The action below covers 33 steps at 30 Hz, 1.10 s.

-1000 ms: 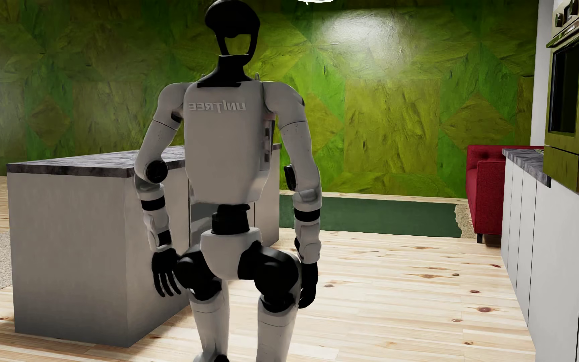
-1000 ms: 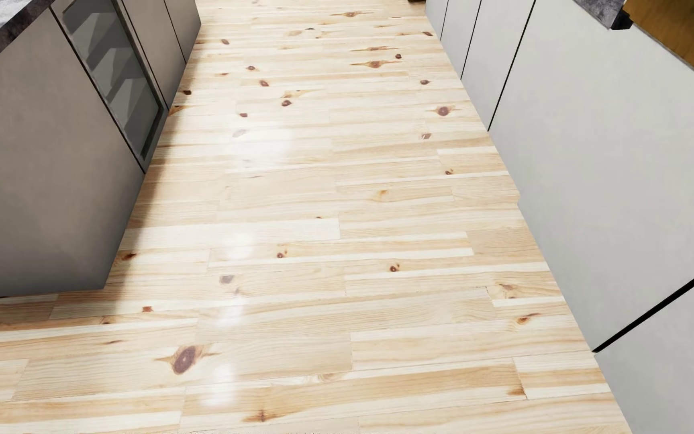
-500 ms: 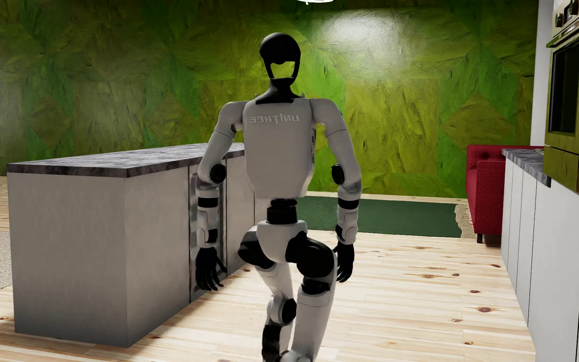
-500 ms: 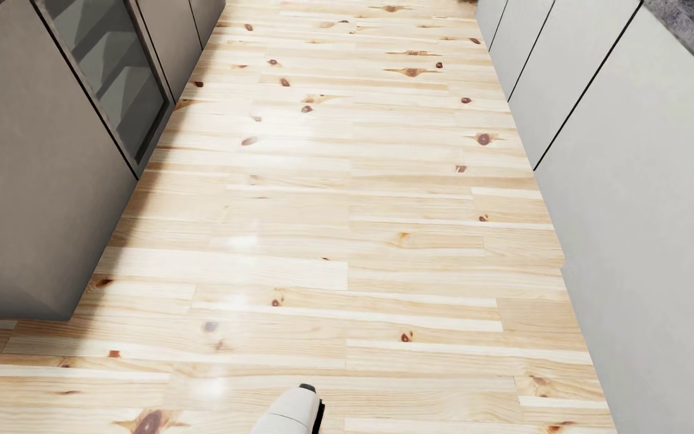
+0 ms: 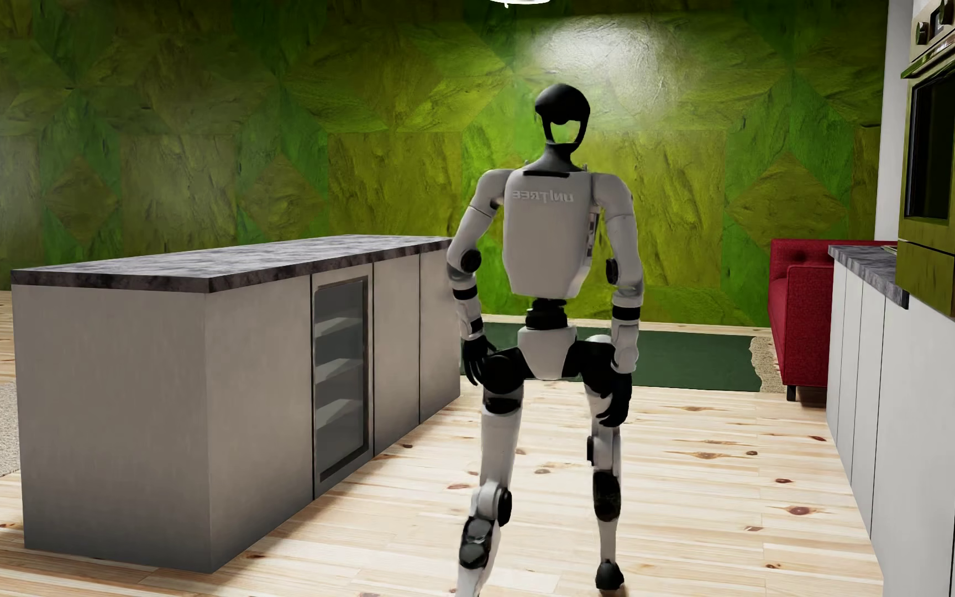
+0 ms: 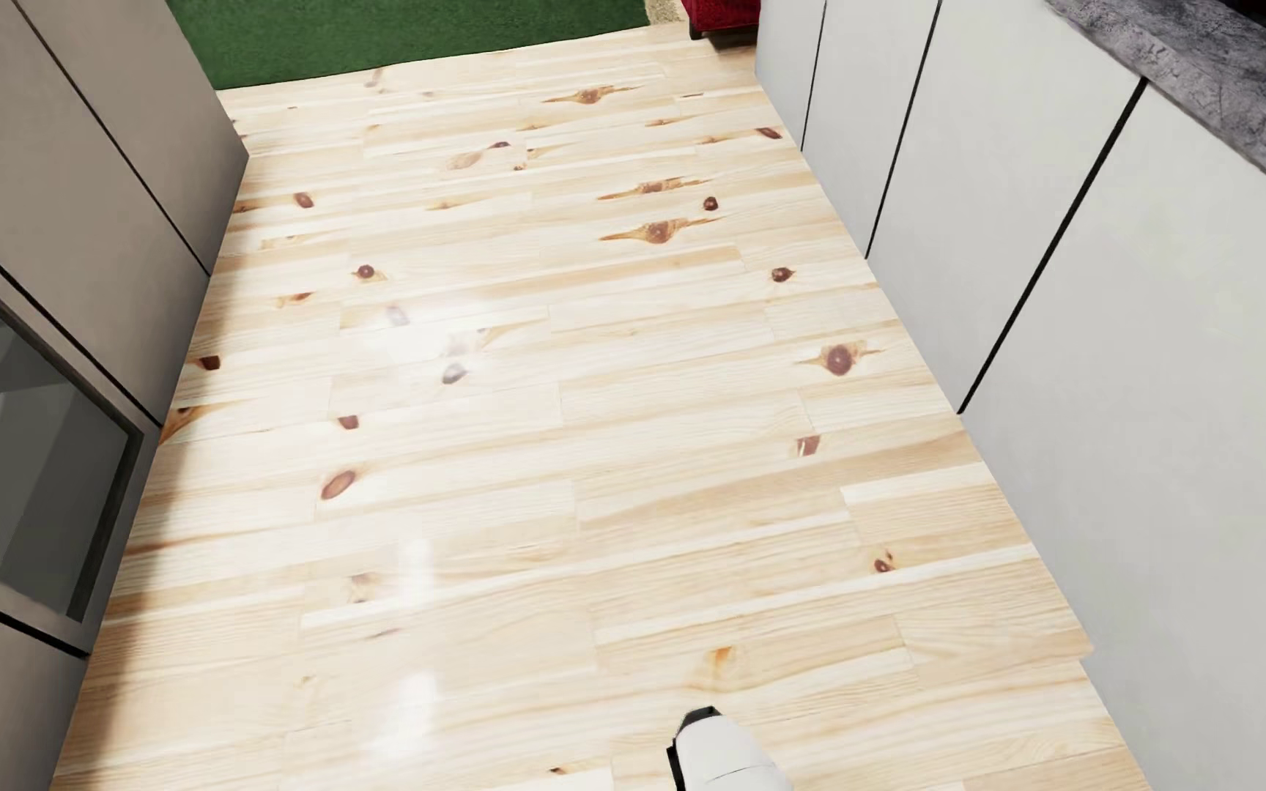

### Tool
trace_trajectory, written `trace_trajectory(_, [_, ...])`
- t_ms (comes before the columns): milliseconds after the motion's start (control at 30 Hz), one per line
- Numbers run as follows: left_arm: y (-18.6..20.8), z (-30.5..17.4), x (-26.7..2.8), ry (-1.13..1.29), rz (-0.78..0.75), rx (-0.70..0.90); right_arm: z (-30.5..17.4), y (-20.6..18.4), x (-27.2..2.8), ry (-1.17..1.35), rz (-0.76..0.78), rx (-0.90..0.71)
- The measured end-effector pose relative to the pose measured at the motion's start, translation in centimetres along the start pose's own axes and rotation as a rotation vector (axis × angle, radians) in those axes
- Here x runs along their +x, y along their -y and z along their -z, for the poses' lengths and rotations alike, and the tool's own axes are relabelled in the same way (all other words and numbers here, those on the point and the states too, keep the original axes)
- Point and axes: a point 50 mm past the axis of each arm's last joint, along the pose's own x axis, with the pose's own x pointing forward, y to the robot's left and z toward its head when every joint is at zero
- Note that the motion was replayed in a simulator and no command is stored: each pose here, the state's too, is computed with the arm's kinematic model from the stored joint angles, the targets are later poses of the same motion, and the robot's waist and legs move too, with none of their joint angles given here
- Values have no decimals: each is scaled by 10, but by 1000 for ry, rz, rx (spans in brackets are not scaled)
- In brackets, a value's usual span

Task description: Go around the counter

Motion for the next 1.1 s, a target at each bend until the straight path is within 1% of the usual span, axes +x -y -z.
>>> trace_trajectory(67, [14,26,-6,-94,36,-1,2,-2,2,-21,-11,-20])
trace_trajectory(133, [23,42,-13,-140,59,-3,-7,8,5,-1,29,32])
trace_trajectory(233, [29,62,-22,-209,79,4,-36,32,6,105,81,5])
trace_trajectory(400, [32,81,-32,-270,81,-11,-98,84,-7,336,218,-11])
trace_trajectory(467, [35,90,-36,-305,88,-12,-106,93,-10,364,248,19])
trace_trajectory(500, [39,96,-39,-332,99,-11,-101,90,-9,353,245,46])
trace_trajectory(567, [43,110,-45,-398,111,-5,-74,67,1,246,192,97])
trace_trajectory(633, [40,101,-40,-363,92,-33,-53,49,5,163,145,88])
trace_trajectory(767, [25,56,-22,-175,52,-35,-20,13,6,47,59,100])
trace_trajectory(800, [19,42,-18,-118,36,-37,-11,5,4,24,31,68])
trace_trajectory(933, [-15,-4,-5,40,-54,-38,8,-9,-2,-25,-7,55])
trace_trajectory(1000, [-19,-1,-4,22,-77,-68,17,-14,-4,-50,-20,48])
trace_trajectory(1067, [-5,25,-9,-71,-46,-81,25,-14,-5,-84,-19,51])
trace_trajectory(1100, [4,39,-12,-127,-13,-61,26,-6,-5,-95,5,60])
